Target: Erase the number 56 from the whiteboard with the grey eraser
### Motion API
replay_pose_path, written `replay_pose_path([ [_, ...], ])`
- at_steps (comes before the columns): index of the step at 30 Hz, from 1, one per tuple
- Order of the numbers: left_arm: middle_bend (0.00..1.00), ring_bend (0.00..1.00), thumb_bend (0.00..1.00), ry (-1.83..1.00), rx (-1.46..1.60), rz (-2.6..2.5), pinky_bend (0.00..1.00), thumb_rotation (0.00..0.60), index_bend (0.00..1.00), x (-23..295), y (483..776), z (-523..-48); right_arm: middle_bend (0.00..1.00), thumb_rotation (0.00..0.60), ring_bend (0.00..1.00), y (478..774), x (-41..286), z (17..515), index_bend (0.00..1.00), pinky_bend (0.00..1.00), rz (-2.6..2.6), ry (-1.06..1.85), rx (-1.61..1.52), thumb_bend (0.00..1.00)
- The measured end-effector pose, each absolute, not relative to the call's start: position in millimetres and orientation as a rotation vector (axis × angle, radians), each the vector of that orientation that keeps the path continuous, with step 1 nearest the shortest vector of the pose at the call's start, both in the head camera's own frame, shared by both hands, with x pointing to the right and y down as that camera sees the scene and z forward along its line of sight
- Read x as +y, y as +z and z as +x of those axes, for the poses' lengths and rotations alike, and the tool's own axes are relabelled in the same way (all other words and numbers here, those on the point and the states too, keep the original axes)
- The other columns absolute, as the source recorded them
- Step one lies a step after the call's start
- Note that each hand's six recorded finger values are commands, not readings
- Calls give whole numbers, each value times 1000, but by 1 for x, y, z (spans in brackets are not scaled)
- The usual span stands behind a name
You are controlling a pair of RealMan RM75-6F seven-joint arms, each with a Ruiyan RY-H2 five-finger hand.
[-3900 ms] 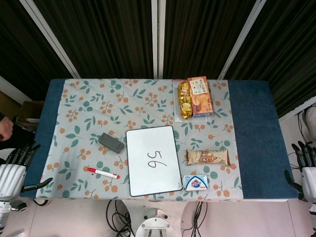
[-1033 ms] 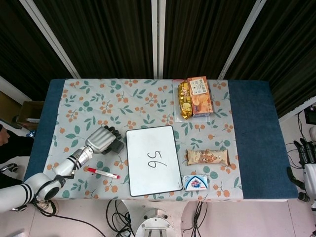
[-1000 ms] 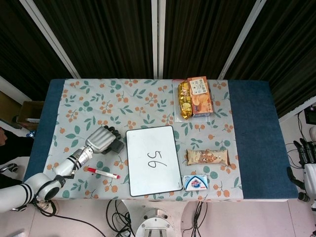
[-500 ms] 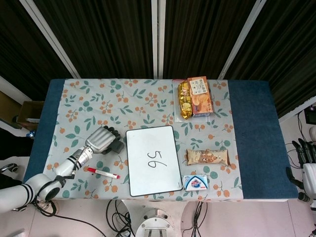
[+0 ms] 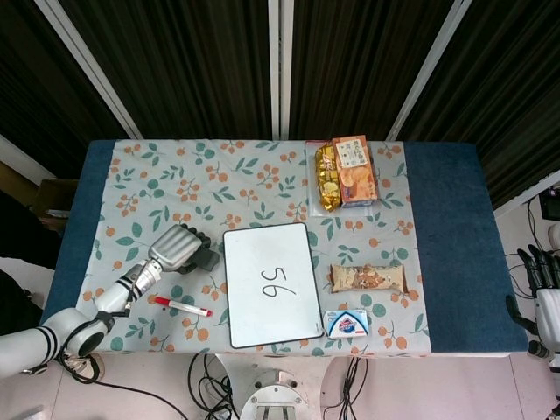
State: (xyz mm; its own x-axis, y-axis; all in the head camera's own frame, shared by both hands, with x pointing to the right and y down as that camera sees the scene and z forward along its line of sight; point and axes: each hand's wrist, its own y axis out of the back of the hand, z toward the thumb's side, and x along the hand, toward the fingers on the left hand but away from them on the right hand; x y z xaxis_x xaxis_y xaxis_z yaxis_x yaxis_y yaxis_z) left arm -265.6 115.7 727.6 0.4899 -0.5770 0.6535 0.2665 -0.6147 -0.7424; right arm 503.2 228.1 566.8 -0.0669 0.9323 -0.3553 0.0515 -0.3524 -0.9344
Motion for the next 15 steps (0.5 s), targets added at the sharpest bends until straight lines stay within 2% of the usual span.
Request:
replay_pose_path([
  [15, 493, 456, 316, -1173, 323, -1911, 520, 600, 546, 113, 715, -257, 0, 600, 0, 568, 227, 502, 0, 0, -1466, 1509, -1102, 317],
])
